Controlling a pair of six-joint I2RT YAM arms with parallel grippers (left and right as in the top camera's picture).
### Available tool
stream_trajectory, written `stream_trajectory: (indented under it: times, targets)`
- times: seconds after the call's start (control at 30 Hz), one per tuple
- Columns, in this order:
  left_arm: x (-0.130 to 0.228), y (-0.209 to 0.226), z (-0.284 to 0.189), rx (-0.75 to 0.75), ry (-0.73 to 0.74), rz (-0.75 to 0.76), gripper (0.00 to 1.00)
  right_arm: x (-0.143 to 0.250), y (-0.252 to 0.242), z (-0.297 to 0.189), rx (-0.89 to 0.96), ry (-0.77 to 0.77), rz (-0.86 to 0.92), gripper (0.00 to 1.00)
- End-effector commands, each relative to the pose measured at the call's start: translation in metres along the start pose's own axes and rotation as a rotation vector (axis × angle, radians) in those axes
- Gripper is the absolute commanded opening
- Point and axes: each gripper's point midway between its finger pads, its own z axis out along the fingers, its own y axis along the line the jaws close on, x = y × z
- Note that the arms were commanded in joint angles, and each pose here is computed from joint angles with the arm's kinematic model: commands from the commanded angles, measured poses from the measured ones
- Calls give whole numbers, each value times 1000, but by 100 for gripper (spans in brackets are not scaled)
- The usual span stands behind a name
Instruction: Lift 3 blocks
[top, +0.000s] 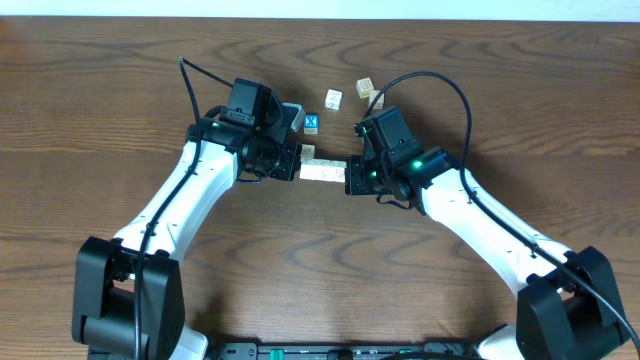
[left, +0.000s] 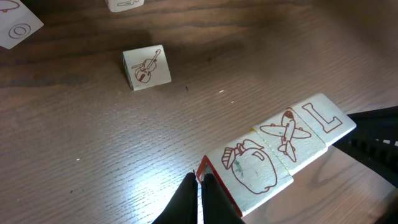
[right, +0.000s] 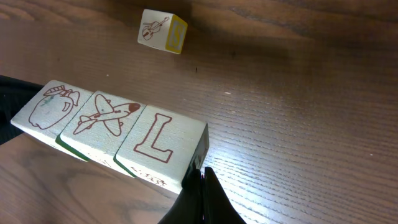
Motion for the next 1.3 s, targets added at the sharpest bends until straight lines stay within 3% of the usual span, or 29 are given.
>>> stream_trajectory:
  times: [0.0,1.27]
  targets:
    - [-8,-49,-8,170,-19,46,7,-7,52,-20,-200,0,-45,1]
    - [11,-36,15,163,59,22,7,3,43,-3,-173,51,-62,1]
